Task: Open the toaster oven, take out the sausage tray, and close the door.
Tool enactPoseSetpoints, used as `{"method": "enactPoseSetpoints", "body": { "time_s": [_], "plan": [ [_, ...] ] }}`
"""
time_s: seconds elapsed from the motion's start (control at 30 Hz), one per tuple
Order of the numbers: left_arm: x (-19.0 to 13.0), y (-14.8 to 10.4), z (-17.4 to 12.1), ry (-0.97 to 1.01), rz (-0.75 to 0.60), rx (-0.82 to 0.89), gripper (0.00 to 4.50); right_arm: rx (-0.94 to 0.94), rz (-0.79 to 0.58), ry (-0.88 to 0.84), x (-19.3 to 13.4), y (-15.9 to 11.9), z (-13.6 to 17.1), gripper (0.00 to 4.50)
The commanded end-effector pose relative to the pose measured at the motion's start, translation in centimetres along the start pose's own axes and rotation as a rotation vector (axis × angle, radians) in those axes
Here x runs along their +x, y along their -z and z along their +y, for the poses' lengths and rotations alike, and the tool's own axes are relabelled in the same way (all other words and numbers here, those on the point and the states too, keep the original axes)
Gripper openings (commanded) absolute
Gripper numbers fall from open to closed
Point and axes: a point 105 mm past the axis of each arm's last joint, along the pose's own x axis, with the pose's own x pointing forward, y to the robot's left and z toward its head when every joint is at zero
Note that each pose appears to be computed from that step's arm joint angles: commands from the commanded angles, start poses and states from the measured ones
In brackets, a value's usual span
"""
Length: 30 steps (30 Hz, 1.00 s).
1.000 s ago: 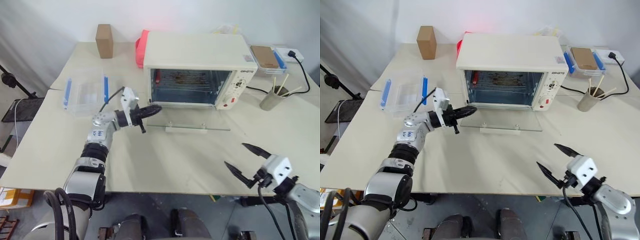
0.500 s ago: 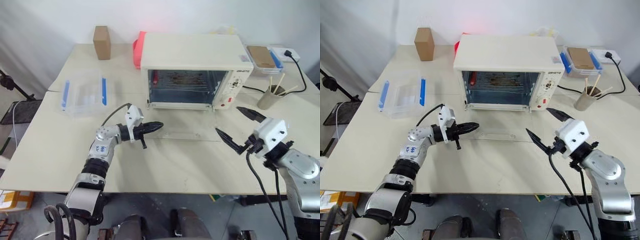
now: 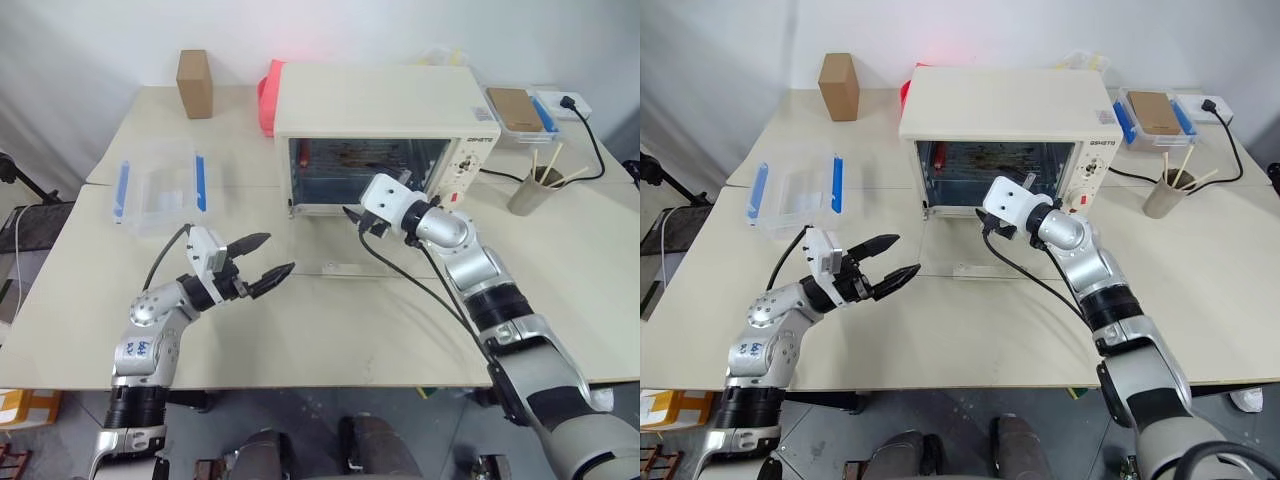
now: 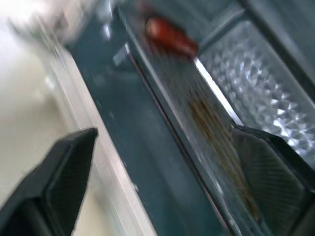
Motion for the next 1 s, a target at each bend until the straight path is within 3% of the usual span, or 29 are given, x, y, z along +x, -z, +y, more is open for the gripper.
{"method": "enactPoseSetpoints", "body": {
  "time_s": [0.03,0.23,0.7,1.0],
  "plan": [
    [-0.4,-2.0,0.1,-0.043,-0.051,0.027,4.43,-0.107,-0.024,0.080,1.2,-1.3,-1.8,4.50],
    [0.3,-2.2,-0.1,-0.048,-0.061,0.014,4.43,-0.163,0.085,0.111,2.7,-0.2,-2.0,4.50],
    [6.4,-4.4,2.7,0.110,-0.073,0.017,4.50,-0.213,0.111,0.137,3.0,0.0,-2.5,0.14],
    [9.8,-7.5,5.4,0.130,-0.157,0.021,4.50,-0.273,0.036,0.169,2.7,-1.7,-3.6,0.04]
  ]
}}
